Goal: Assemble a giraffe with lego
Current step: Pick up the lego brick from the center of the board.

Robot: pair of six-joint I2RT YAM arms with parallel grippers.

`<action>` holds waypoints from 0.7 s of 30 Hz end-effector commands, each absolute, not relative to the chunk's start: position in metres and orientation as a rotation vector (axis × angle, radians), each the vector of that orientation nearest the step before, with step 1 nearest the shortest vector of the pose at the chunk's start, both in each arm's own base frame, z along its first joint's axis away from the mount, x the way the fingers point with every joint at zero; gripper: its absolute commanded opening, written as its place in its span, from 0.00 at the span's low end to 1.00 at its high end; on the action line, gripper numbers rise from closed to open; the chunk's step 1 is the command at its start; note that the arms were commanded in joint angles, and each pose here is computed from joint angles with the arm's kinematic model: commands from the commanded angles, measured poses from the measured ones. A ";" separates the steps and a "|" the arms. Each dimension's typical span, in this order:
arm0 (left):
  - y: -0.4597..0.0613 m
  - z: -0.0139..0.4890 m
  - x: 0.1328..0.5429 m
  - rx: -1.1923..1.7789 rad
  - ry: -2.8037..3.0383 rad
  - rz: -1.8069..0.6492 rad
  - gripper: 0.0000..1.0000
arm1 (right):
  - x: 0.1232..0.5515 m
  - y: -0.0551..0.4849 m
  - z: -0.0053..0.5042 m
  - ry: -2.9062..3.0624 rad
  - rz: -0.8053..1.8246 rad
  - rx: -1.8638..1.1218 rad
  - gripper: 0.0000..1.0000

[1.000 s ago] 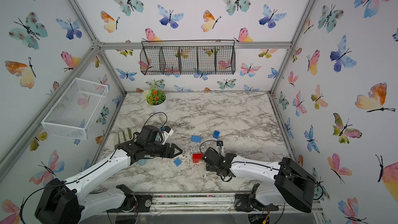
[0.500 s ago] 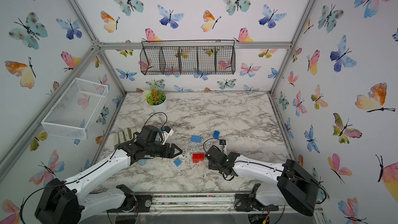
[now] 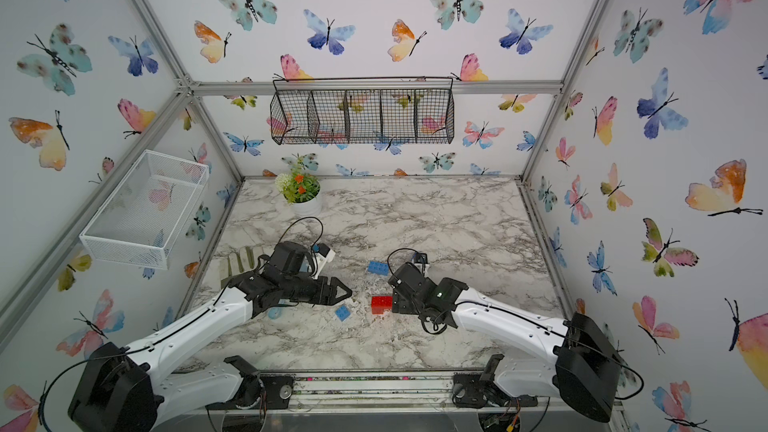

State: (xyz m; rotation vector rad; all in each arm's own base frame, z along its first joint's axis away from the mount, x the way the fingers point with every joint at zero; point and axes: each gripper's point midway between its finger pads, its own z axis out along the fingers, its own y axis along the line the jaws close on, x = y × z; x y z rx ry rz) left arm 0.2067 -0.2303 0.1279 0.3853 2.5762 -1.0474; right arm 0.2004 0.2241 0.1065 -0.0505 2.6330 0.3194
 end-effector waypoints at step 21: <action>-0.218 0.126 0.219 0.315 2.585 -1.049 0.73 | 0.203 0.293 0.087 2.731 0.259 -0.221 0.87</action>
